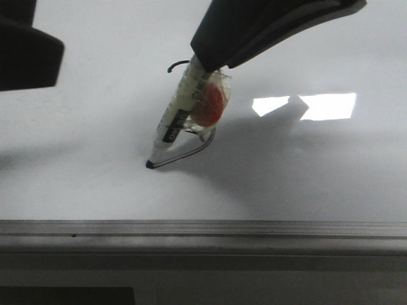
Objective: Write number 3 on whiteboard
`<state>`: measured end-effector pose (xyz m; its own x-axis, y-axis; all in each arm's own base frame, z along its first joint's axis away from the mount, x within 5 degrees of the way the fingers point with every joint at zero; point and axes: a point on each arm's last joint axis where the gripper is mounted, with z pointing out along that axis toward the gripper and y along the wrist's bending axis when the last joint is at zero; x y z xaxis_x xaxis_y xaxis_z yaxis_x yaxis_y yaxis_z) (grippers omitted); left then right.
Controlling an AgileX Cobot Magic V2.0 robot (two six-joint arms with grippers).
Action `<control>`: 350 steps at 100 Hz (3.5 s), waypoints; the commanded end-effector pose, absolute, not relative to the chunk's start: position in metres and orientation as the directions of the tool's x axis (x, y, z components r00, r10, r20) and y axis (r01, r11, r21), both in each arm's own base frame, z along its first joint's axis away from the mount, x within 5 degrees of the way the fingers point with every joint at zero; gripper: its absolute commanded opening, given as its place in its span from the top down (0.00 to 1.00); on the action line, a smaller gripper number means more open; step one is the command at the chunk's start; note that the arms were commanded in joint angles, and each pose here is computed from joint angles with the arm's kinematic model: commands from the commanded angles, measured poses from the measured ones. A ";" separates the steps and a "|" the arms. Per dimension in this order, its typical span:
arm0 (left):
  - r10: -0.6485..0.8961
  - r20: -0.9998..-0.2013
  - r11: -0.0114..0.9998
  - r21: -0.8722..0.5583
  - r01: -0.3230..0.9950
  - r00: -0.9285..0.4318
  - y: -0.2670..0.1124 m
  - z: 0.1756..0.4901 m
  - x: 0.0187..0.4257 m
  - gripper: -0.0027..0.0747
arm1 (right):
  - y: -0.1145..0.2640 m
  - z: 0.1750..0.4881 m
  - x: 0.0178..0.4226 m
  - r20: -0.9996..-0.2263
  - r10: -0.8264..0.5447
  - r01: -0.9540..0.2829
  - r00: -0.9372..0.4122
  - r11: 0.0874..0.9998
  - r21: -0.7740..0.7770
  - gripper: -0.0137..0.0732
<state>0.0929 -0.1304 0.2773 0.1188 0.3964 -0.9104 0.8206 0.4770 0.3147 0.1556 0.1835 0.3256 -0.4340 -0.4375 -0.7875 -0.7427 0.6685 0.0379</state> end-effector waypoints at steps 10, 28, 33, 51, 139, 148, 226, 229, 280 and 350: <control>0.304 -0.946 0.475 0.249 0.844 0.108 -0.158 0.277 0.104 0.40 | 0.191 0.355 0.144 -0.874 -0.375 -0.790 -0.308 0.613 0.015 0.92; 0.322 -0.943 0.480 0.237 0.845 0.081 -0.167 0.266 0.114 0.40 | 0.196 0.359 0.132 -0.875 -0.387 -0.820 -0.289 0.572 0.018 0.92; 0.317 -0.945 0.480 0.236 0.845 0.085 -0.168 0.266 0.115 0.40 | 0.197 0.360 0.130 -0.874 -0.391 -0.824 -0.289 0.566 0.020 0.92; 0.312 -0.946 0.479 0.236 0.846 0.087 -0.170 0.265 0.115 0.82 | 0.196 0.359 0.130 -0.870 -0.394 -0.824 -0.294 0.566 0.022 0.92; -0.185 -0.748 0.789 -0.500 0.358 -0.637 -0.127 0.249 0.146 0.99 | 0.169 0.393 0.123 -0.946 -0.288 -0.804 -0.149 0.593 -0.053 0.16; -0.197 -0.749 0.795 -0.500 0.345 -0.633 -0.125 0.249 0.149 0.99 | 0.169 0.393 0.123 -0.945 -0.289 -0.804 -0.151 0.593 -0.053 0.16; -0.264 -0.828 0.739 -0.503 0.448 -0.495 -0.104 0.286 0.125 0.63 | 0.147 0.405 0.110 -0.960 -0.261 -0.796 -0.097 0.600 -0.083 0.83; -0.274 -0.836 0.730 -0.503 0.464 -0.475 -0.101 0.291 0.121 0.71 | 0.143 0.406 0.107 -0.963 -0.255 -0.794 -0.088 0.601 -0.087 0.92; -0.172 -0.983 0.744 -0.083 0.663 0.070 -0.040 0.326 0.045 0.99 | 0.054 0.350 0.044 -0.986 -0.066 -0.770 0.155 0.617 -0.162 0.90; -0.209 -0.970 0.742 -0.076 0.666 0.123 -0.027 0.301 0.030 0.99 | 0.019 0.288 0.020 -0.985 -0.013 -0.762 0.172 0.633 -0.141 0.90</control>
